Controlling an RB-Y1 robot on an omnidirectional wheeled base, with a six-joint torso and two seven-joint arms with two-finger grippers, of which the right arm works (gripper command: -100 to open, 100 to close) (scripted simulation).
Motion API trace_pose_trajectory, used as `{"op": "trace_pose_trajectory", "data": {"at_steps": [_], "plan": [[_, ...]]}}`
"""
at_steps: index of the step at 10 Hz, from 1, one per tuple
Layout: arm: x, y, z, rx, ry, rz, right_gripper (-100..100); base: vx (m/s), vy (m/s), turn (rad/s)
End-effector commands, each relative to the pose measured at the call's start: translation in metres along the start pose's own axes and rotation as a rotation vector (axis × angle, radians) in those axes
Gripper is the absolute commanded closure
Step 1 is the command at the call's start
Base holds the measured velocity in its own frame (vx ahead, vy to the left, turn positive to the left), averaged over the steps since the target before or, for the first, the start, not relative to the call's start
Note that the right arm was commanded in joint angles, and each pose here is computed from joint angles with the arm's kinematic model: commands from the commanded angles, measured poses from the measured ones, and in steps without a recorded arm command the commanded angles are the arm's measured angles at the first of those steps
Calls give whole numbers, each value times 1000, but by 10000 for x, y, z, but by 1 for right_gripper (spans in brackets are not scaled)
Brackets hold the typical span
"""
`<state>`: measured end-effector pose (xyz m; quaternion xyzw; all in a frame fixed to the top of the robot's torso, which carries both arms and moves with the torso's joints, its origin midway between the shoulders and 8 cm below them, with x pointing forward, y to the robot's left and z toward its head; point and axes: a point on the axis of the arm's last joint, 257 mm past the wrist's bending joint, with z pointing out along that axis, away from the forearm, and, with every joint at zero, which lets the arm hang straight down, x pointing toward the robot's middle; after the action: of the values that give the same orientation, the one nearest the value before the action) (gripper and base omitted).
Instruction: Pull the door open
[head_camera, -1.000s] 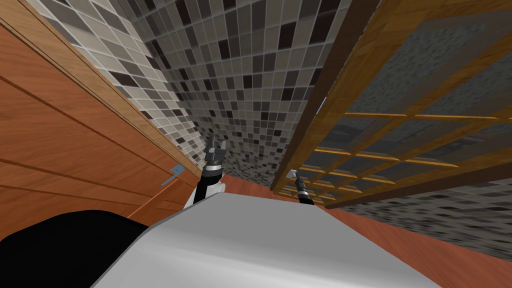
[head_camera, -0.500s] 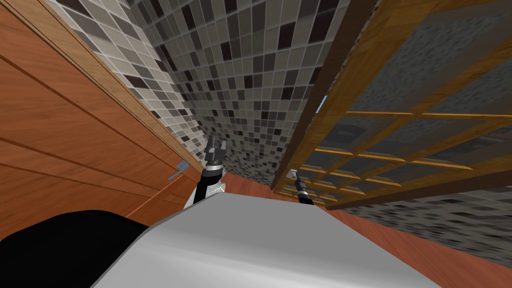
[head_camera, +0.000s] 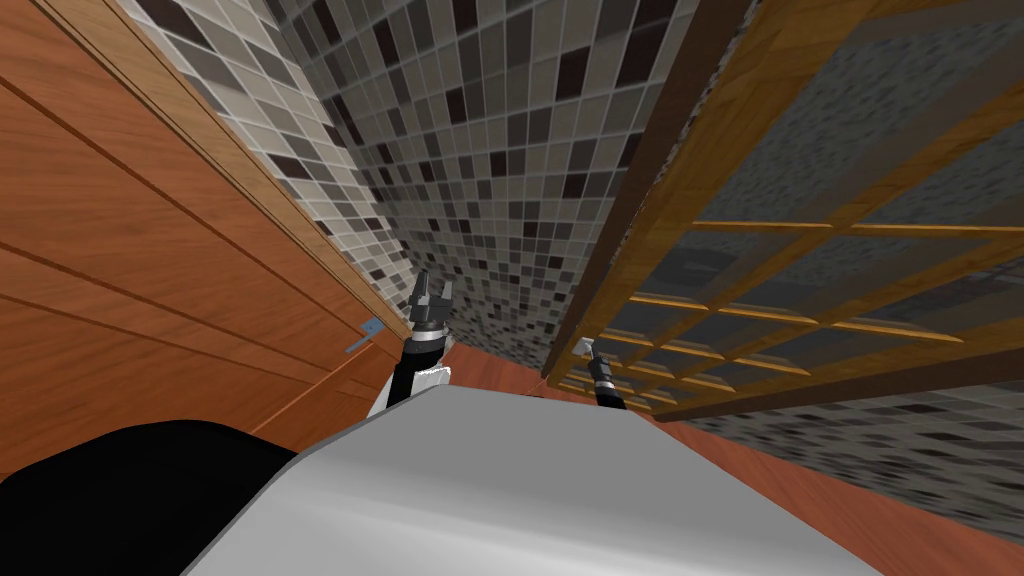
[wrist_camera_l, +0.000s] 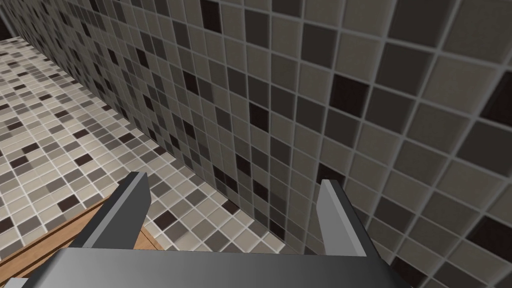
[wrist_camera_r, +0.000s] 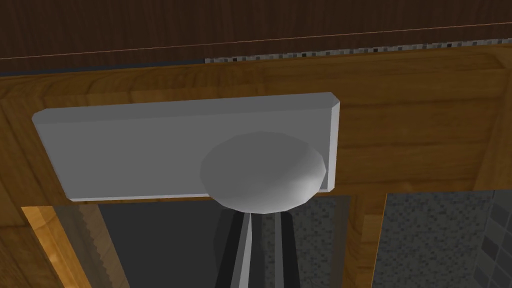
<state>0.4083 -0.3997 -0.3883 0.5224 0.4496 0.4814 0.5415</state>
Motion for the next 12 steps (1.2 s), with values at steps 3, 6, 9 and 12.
{"op": "trace_pose_trajectory", "data": {"at_steps": [3,6,9,12], "plan": [[142,46,51,-19,17,74,100,-30,-14,36],[140,43,69,-18,5,179,100,-47,-19,77],[-9,-51,50,2,-38,266,-100,-42,-21,20],[16,-51,76,-5,-55,386,-100,-81,20,78]]}}
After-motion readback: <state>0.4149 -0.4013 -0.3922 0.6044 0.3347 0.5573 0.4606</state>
